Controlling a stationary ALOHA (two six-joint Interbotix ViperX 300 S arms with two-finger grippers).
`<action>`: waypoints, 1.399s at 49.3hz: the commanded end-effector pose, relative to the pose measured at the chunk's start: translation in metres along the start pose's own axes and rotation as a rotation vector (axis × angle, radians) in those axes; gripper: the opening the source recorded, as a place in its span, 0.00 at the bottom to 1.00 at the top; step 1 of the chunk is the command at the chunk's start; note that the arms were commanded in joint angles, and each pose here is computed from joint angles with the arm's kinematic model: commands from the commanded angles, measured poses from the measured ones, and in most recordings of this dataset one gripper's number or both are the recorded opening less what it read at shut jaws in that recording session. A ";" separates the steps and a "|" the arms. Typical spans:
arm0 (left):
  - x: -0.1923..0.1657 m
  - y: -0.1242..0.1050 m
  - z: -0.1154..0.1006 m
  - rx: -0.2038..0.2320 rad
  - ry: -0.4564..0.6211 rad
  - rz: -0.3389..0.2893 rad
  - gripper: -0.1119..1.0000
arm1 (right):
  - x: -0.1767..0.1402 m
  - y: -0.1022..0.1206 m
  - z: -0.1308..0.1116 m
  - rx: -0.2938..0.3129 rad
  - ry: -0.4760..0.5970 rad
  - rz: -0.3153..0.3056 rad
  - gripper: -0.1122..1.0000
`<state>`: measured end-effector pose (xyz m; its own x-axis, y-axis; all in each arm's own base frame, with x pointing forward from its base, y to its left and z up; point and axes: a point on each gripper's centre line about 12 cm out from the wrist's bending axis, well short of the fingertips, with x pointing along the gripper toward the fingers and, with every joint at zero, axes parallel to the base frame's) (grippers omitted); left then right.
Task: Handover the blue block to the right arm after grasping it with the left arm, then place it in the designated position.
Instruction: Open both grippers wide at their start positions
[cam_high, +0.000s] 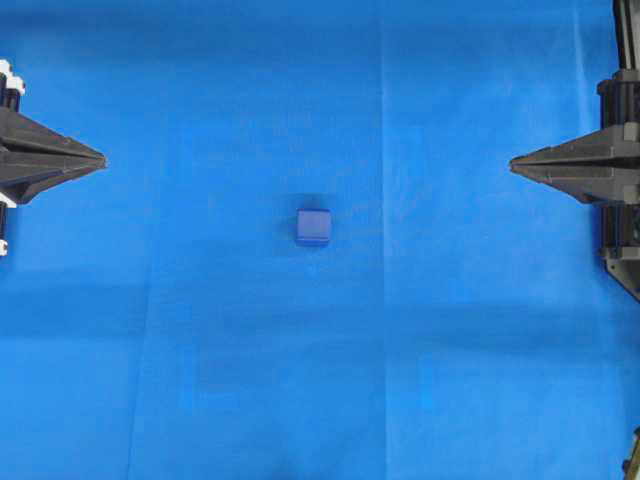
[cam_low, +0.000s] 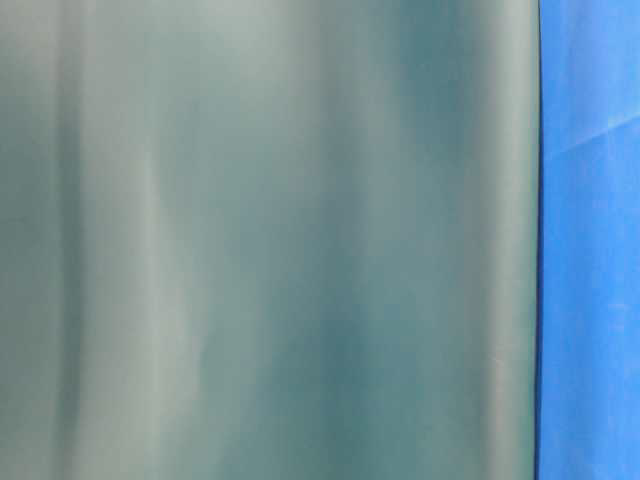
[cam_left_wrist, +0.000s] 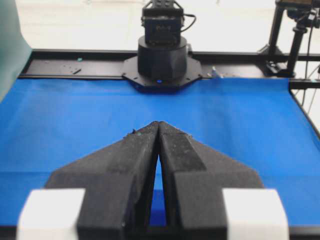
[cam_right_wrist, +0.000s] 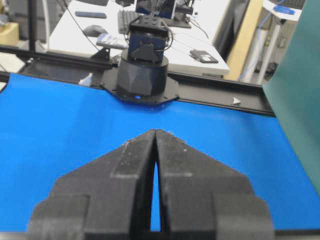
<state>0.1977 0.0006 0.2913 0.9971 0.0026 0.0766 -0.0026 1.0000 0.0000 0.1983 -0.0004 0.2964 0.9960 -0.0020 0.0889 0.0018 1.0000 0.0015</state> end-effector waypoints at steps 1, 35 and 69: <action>0.002 -0.002 0.003 0.005 0.008 -0.009 0.10 | 0.004 -0.001 0.005 0.001 -0.009 -0.003 0.11; -0.003 0.000 0.010 -0.003 -0.029 0.000 0.11 | 0.003 -0.008 0.008 0.007 0.006 -0.038 0.15; -0.002 0.004 0.009 -0.013 -0.031 0.021 0.92 | 0.004 -0.011 0.009 0.036 0.005 -0.058 0.97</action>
<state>0.1927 0.0016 0.2955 0.9957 0.0075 0.0919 -0.0060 0.9998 -0.0169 0.1991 -0.0095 0.2951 0.9971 -0.0505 0.0566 0.0485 0.9982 0.0362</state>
